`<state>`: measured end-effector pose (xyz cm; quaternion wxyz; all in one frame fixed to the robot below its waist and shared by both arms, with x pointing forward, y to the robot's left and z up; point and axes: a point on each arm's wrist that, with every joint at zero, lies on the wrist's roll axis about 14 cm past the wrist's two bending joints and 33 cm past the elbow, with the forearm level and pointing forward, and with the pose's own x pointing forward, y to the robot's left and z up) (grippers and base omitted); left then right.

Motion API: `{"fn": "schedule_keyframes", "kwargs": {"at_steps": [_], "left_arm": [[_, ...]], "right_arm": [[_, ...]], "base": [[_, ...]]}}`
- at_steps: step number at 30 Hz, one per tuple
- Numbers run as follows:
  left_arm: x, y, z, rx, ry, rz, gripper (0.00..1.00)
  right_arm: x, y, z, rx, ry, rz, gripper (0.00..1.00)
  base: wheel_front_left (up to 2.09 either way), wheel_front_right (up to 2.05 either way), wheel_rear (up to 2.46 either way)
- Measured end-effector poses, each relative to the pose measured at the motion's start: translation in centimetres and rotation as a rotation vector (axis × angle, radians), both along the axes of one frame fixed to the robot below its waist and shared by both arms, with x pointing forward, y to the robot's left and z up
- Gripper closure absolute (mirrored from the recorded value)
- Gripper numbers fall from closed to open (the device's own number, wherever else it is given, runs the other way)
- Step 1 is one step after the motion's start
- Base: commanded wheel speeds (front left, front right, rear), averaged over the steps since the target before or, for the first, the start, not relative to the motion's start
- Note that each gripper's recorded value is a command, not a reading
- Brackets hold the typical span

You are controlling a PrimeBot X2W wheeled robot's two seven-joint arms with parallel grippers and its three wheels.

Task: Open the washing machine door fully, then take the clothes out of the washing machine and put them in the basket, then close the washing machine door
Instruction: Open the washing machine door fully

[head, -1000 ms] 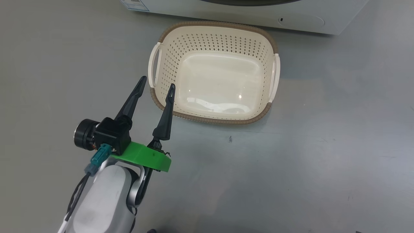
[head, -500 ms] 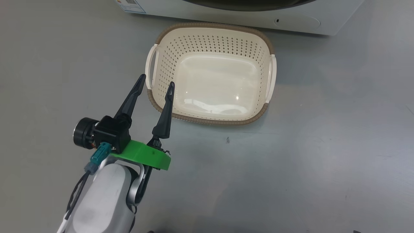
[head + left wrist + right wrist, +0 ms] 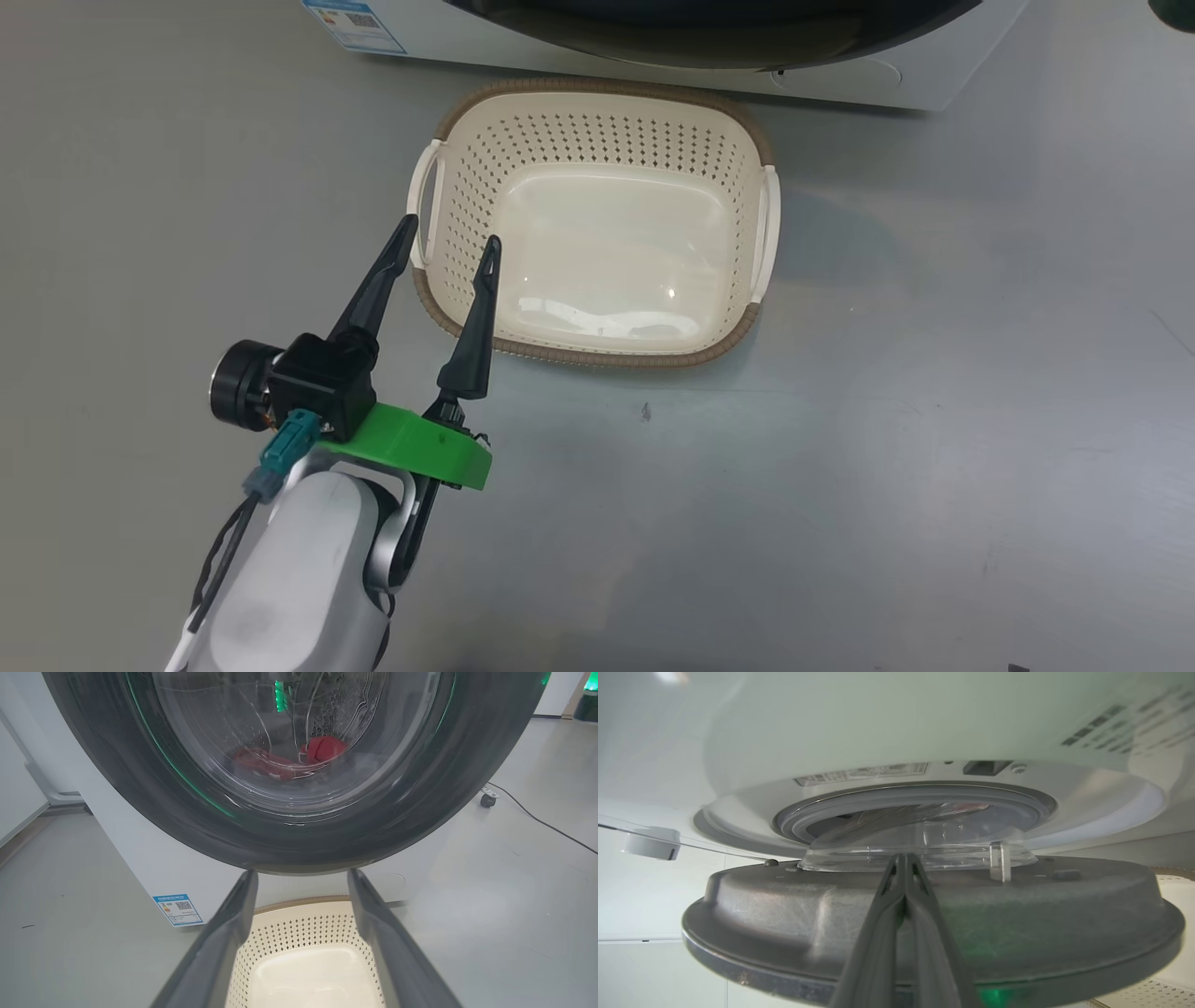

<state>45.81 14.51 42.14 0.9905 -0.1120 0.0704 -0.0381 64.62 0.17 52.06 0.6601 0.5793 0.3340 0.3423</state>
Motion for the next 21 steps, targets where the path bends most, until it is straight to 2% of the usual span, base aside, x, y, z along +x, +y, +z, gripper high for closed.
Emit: {"fn": "schedule_keyframes", "kwargs": {"at_steps": [21], "left_arm": [[-0.1,-0.4,1.8,0.000,-0.040,-0.003,0.00]], "right_arm": [[-5.4,0.2,-1.4,-0.025,0.025,0.127,1.00]], "base": [[0.00,0.00,0.00]]}}
